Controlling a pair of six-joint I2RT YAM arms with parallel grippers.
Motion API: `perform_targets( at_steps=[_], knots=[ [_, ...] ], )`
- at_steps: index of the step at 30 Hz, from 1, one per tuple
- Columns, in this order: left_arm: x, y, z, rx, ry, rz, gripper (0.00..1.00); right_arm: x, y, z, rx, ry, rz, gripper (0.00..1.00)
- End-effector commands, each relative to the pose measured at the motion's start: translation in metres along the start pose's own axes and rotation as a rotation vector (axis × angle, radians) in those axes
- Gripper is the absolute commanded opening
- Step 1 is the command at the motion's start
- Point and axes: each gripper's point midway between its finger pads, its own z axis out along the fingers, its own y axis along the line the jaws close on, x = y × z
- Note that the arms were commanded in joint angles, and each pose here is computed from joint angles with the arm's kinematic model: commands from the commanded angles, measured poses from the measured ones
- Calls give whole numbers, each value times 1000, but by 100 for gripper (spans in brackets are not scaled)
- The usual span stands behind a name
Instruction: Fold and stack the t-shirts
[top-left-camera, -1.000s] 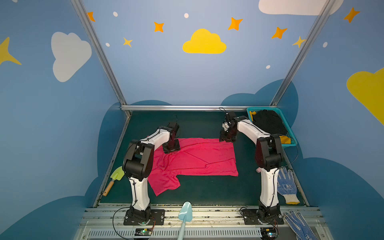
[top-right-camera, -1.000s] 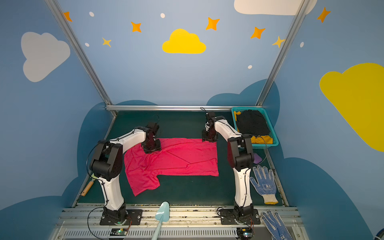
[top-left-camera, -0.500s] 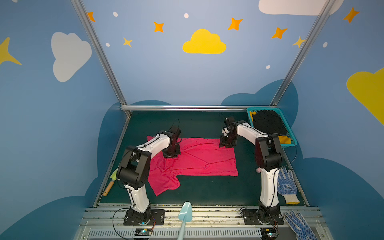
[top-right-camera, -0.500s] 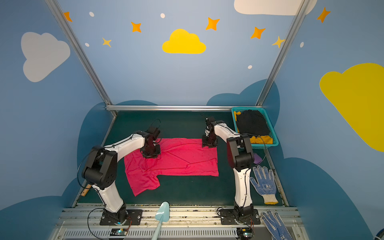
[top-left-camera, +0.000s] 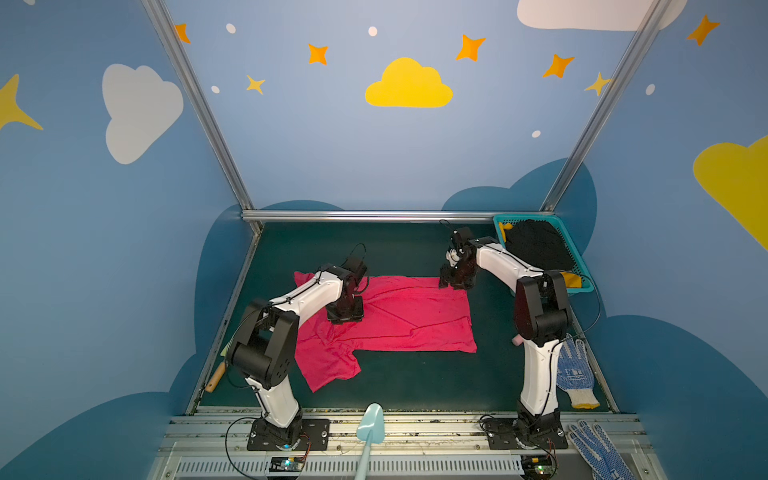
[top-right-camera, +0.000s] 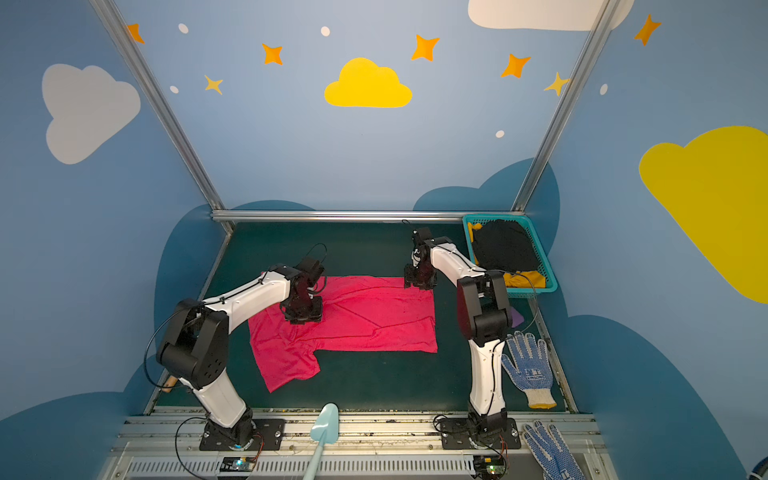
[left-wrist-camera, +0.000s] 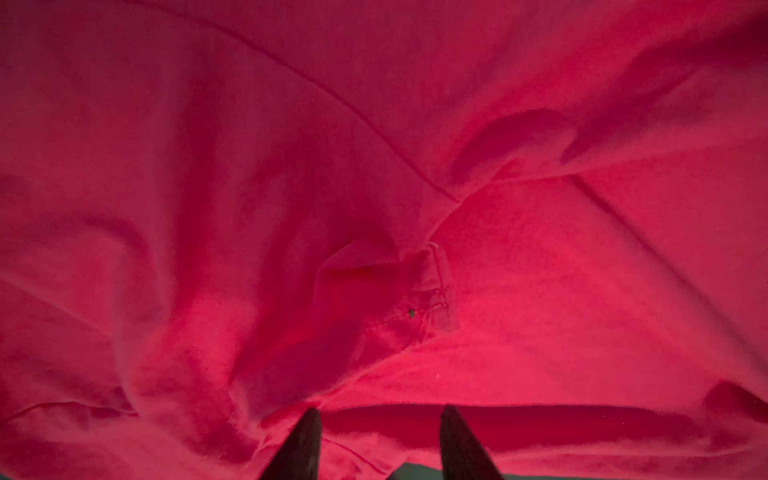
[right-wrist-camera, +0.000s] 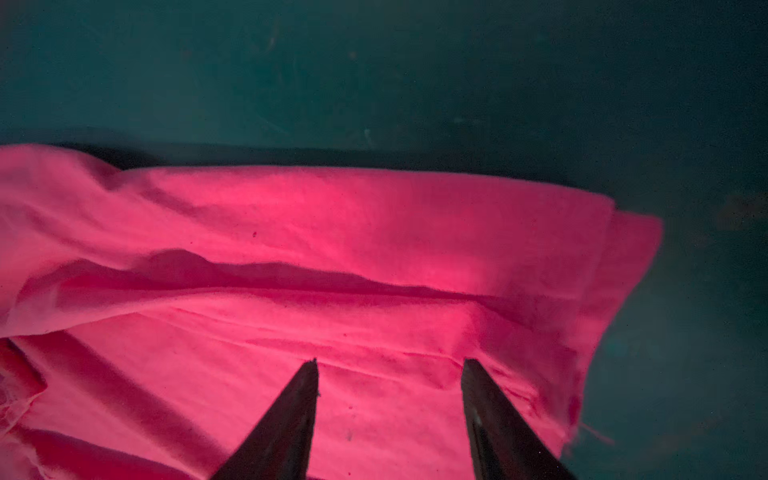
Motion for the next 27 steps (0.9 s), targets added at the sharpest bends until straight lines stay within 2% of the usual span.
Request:
perform_targets(
  at_steps=[1, 5, 8, 14, 18, 21, 27],
  knots=[
    [-28, -12, -35, 34, -103, 29, 57, -13, -17, -15, 62, -27, 5, 59],
    [-60, -30, -39, 47, -128, 61, 57, -17, -31, -15, 94, -28, 16, 59],
    [-77, -39, -23, 37, -96, 79, 56, -19, -36, -11, 94, -14, 25, 58],
    [-101, -45, 11, 23, -45, 84, 54, -16, -33, -1, 70, 22, 27, 45],
    [-113, -42, 27, 30, -21, 59, 53, -10, -34, 5, 69, 41, 29, 40],
    [-120, -38, 35, 39, -16, 37, 53, -6, -33, 8, 66, 55, 29, 37],
    [-126, -30, 48, 44, 5, 5, 53, 0, -30, 12, 51, 70, 32, 26]
  ],
)
